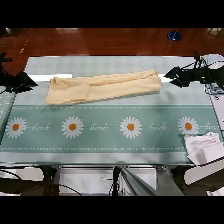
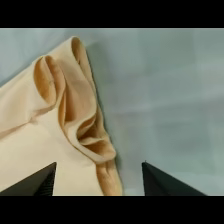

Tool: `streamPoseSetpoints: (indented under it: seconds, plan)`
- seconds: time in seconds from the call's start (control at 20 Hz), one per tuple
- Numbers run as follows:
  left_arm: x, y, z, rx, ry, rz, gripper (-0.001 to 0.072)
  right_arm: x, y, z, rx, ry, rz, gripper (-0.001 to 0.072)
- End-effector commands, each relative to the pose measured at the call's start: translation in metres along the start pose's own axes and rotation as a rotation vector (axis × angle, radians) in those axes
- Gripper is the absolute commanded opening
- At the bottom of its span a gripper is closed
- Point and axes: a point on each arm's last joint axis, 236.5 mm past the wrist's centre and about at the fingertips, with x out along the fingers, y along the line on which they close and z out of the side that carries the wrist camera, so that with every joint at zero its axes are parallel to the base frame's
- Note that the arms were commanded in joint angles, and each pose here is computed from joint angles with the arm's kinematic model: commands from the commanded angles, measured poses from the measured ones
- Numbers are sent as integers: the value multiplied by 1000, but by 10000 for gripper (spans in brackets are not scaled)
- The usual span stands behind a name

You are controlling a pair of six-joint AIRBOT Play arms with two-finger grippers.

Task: Fold the shirts.

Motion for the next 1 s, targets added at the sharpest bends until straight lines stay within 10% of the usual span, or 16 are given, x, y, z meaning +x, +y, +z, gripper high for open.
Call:
streamPoseSetpoints:
  seconds: [0.0, 0.3, 0.55, 0.75, 0.9, 0.95]
  plan:
    - [4, -7, -6, 18, 29, 2, 457, 18, 16, -15, 72, 67, 134, 598]
    - [12, -24, -8, 58, 48, -8, 457, 69, 31, -25, 97, 58, 97, 555]
    - [17, -36, -11, 86, 63, -15, 458, 69, 69, -11, 40, 28, 139, 25]
    - [20, -83, -8, 73, 48, -164, 453, 21, 112, -10, -133, 51, 163, 24]
    - [19, -164, -2, 63, 19, -402, 100, -28, 123, -9, -237, 19, 49, 23]
    - [21, -191, -4, 73, 19, -460, 92, -42, 122, -12, -267, 21, 8, 24]
